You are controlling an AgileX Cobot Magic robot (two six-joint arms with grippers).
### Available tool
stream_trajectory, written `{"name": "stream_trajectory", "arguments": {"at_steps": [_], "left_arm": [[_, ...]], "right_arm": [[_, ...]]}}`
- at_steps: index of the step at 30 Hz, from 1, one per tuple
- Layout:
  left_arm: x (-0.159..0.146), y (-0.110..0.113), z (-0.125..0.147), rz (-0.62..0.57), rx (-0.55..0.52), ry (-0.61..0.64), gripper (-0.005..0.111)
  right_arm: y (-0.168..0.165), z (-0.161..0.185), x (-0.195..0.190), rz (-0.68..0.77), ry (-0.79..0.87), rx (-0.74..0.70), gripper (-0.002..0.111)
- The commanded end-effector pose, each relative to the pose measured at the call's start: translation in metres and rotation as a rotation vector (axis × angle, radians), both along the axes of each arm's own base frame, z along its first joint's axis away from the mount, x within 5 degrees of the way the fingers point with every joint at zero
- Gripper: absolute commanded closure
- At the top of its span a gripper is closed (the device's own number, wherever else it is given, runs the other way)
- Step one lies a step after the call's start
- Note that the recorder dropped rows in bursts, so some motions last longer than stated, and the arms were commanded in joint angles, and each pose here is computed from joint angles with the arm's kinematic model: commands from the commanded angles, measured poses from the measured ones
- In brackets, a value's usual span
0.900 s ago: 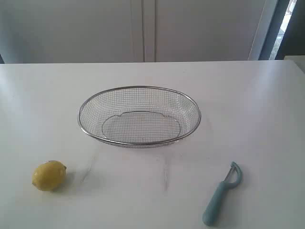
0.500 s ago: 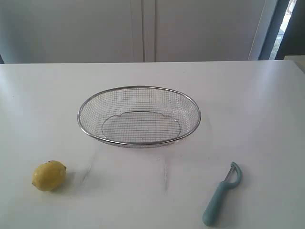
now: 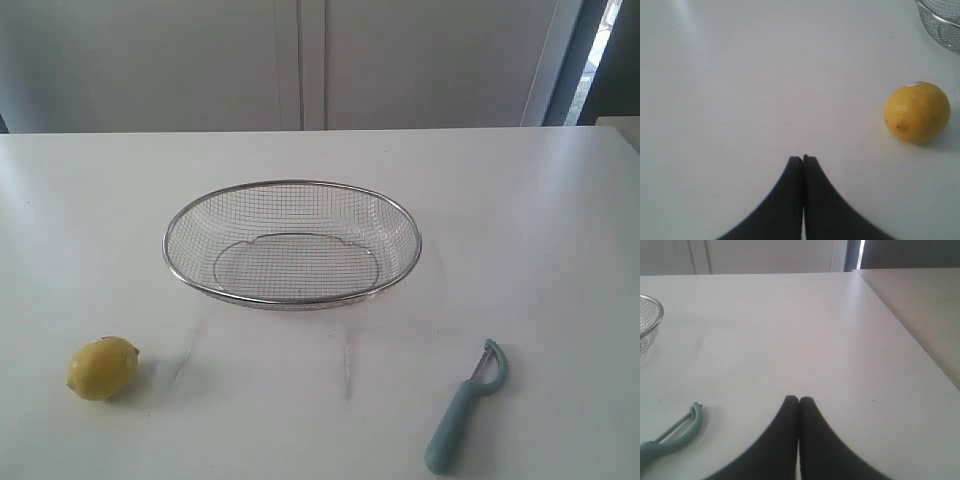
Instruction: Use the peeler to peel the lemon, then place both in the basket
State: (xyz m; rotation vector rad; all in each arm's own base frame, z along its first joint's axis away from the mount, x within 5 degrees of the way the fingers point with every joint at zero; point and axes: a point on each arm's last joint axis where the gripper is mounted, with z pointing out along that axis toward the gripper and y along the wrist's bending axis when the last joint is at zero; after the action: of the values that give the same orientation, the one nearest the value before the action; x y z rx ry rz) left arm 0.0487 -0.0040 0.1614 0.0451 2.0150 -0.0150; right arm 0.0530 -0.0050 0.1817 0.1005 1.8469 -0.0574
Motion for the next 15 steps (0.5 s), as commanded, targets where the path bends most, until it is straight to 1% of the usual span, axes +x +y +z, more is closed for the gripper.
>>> {"name": "stream_trajectory", "arguments": {"at_steps": [1, 15], "left_arm": [[-0.0003, -0.0001, -0.0025, 0.0, -0.003, 0.006, 0.107], [-0.0003, -0.0001, -0.0025, 0.0, -0.003, 0.006, 0.107]], "right_arm": [[-0.0001, -0.0001, 0.0001, -0.001, -0.015, -0.007, 0.108], [-0.0001, 0.0006, 0.0002, -0.001, -0.022, -0.007, 0.108]]}}
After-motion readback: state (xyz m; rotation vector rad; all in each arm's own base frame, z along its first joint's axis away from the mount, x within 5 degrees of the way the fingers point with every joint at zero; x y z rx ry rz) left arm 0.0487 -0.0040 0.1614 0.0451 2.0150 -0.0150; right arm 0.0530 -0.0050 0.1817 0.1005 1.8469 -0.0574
